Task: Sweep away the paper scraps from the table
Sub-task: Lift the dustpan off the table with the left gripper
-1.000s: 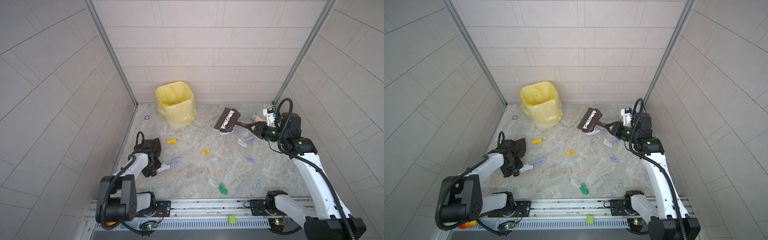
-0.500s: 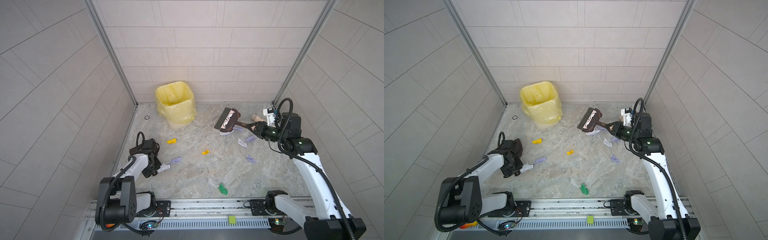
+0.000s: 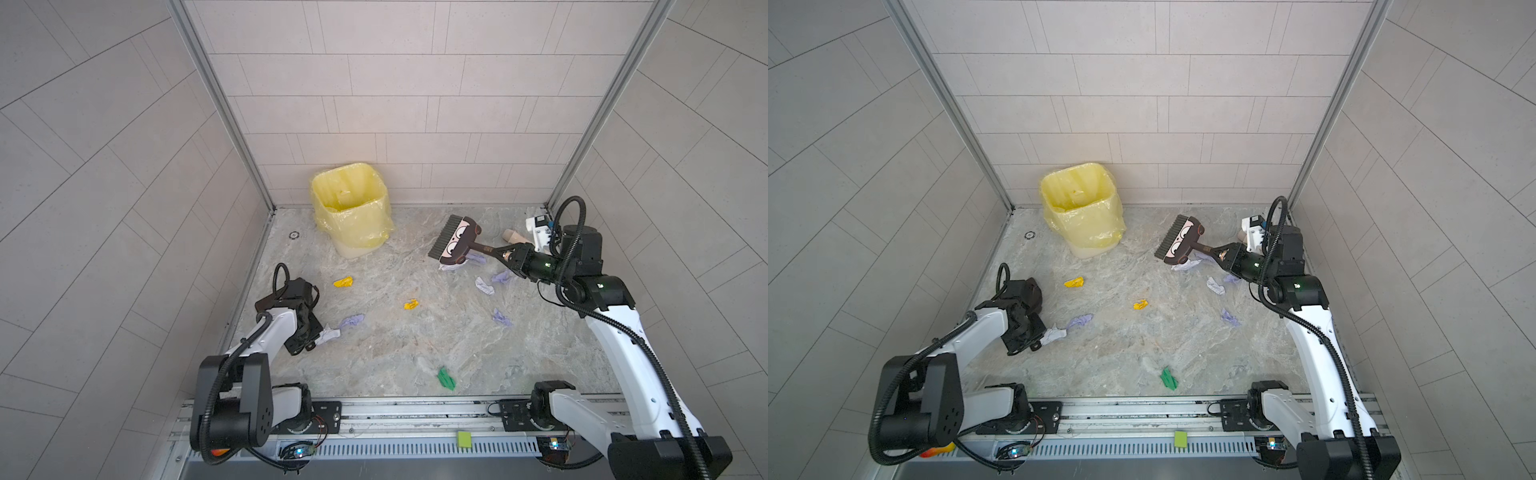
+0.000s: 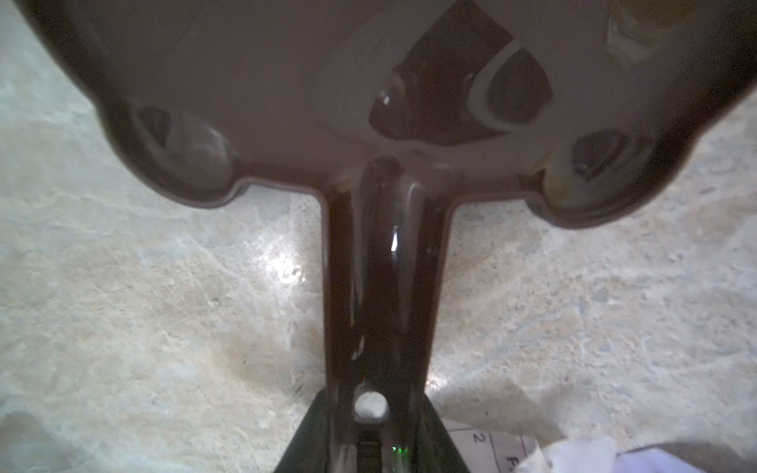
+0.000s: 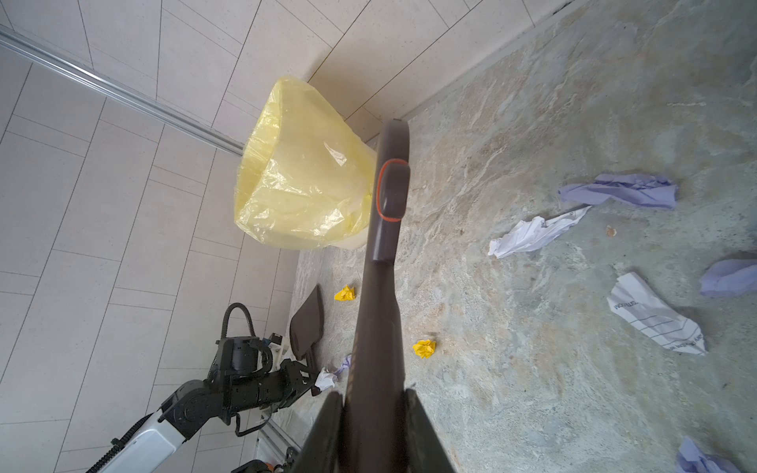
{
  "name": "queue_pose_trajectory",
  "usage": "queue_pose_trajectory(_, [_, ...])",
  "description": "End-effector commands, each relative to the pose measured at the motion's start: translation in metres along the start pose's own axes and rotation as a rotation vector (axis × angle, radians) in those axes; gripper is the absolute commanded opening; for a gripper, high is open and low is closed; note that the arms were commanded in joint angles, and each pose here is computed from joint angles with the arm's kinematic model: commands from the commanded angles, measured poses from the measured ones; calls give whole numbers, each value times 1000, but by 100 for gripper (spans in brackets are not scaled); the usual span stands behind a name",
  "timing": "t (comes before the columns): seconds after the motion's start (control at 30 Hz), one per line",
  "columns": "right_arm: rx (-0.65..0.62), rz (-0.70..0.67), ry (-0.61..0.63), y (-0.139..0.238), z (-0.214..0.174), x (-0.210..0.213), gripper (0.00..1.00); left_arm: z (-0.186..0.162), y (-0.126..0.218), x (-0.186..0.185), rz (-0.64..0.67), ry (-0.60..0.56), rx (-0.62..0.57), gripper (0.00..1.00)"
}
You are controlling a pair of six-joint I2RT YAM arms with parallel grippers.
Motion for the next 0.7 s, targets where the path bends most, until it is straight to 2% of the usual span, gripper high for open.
queue_pose_trajectory(0.0, [-37,43,48,11,2,14,0,0,7,4,38,-1,-33,9])
queue_pose_trajectory(0.23, [-27,31,44,11,0,12,0,9,32,7,36,24,-131,0])
queue_pose_trajectory(0.37, [-16,10,42,11,-1,10,0,16,47,5,29,2,-153,0])
queue_pose_trajectory(0.67, [25,-49,86,16,-8,8,0,26,97,-11,-8,-156,-184,0])
Point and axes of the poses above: each gripper's point midway between its finger pads, its own y axis back along the fingers, its own x axis along the line the jaws close on, z = x × y, the point moved 9 cm from there along y, back along the fingers, and after that the axes turned 10 degrees about -y, right-handed, at the moved point
